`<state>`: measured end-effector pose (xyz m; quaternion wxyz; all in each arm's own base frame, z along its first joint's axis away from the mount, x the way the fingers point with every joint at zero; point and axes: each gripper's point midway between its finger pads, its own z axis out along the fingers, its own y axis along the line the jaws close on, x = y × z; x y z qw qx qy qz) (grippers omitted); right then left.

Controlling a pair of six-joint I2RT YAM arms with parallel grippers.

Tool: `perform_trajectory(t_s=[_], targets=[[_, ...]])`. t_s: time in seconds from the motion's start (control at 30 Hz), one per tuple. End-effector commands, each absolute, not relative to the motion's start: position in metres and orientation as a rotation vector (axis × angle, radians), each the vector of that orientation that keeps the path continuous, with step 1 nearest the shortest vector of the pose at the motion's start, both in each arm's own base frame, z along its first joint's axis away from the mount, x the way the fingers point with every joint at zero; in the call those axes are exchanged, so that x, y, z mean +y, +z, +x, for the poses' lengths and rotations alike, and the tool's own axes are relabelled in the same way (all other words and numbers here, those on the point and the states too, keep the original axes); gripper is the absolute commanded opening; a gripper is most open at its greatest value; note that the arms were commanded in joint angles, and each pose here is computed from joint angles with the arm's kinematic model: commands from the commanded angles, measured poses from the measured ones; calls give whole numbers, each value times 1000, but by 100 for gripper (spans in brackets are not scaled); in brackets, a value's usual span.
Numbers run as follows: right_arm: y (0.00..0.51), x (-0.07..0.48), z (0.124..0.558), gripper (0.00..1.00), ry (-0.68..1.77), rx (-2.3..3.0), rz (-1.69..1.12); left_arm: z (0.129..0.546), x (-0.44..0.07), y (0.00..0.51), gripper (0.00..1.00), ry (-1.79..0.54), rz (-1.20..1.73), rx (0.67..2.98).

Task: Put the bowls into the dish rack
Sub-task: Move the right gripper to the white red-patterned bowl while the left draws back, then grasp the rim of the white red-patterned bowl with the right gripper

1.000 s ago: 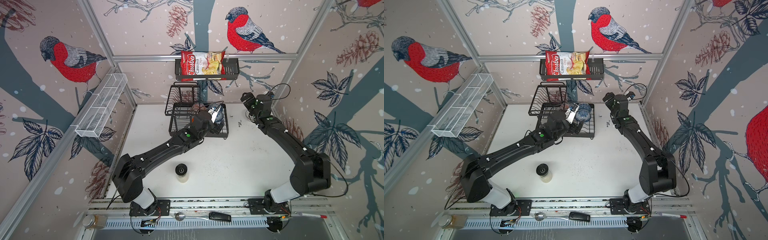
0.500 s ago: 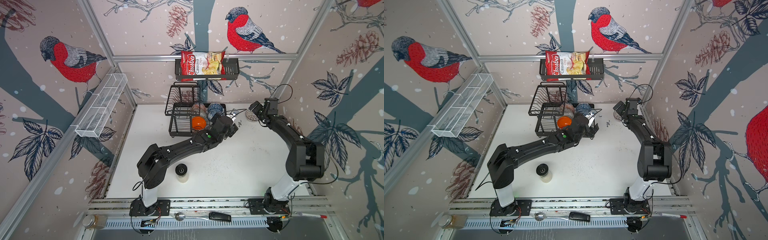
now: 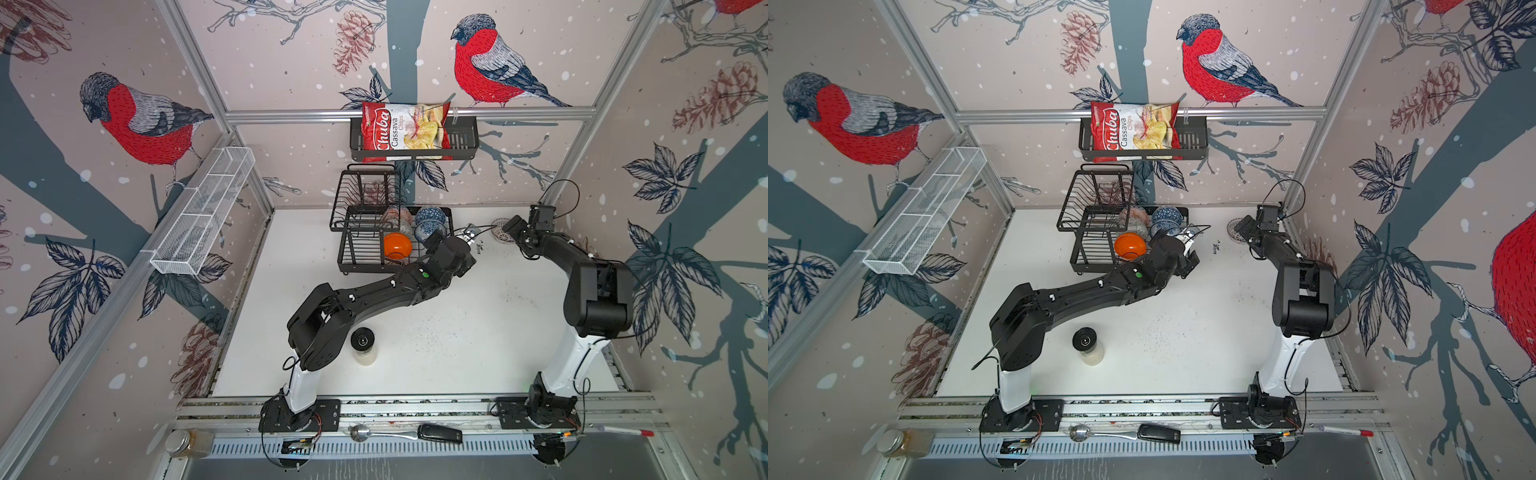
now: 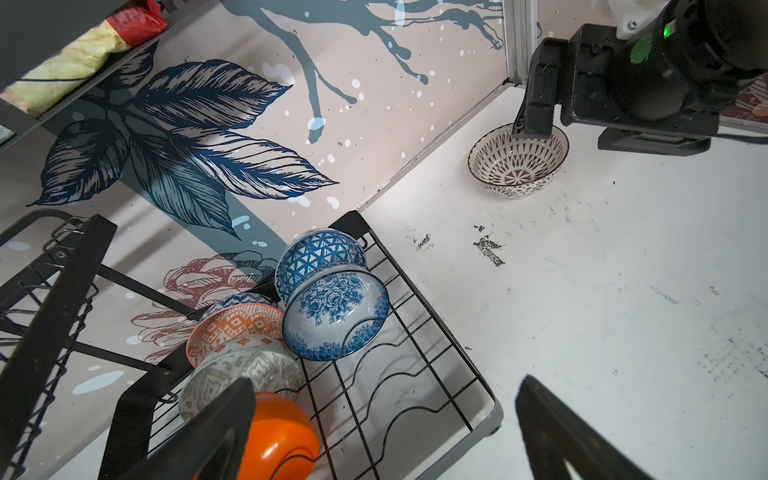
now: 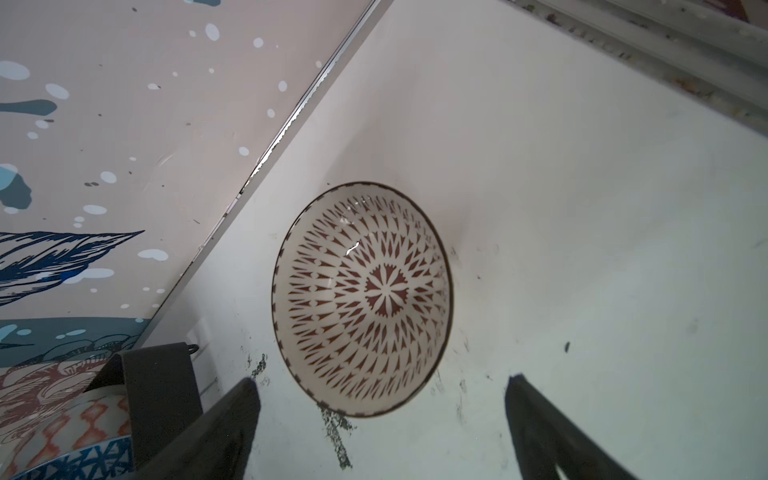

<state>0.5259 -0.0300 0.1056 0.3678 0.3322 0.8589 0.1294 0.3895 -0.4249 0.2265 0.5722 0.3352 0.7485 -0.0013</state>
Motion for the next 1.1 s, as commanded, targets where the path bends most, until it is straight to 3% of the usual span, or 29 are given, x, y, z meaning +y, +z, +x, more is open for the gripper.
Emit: perform_trajectory(t_s=[0.0,0.43,0.63,0.93,1.07], targets=[[99,-34,531,88,351,2211,850,393,-432,231,98,-49,765,1733],[61,-32,542,61,388,2222,870,389,-445,210,98,-137,824,1790],[55,-33,551,34,371,2219,865,388,-445,207,98,-146,824,1806],[64,-30,540,11,388,2189,846,386,-449,214,98,-206,769,1844],[73,-23,530,7,415,2175,834,383,-447,219,98,-232,731,1874]])
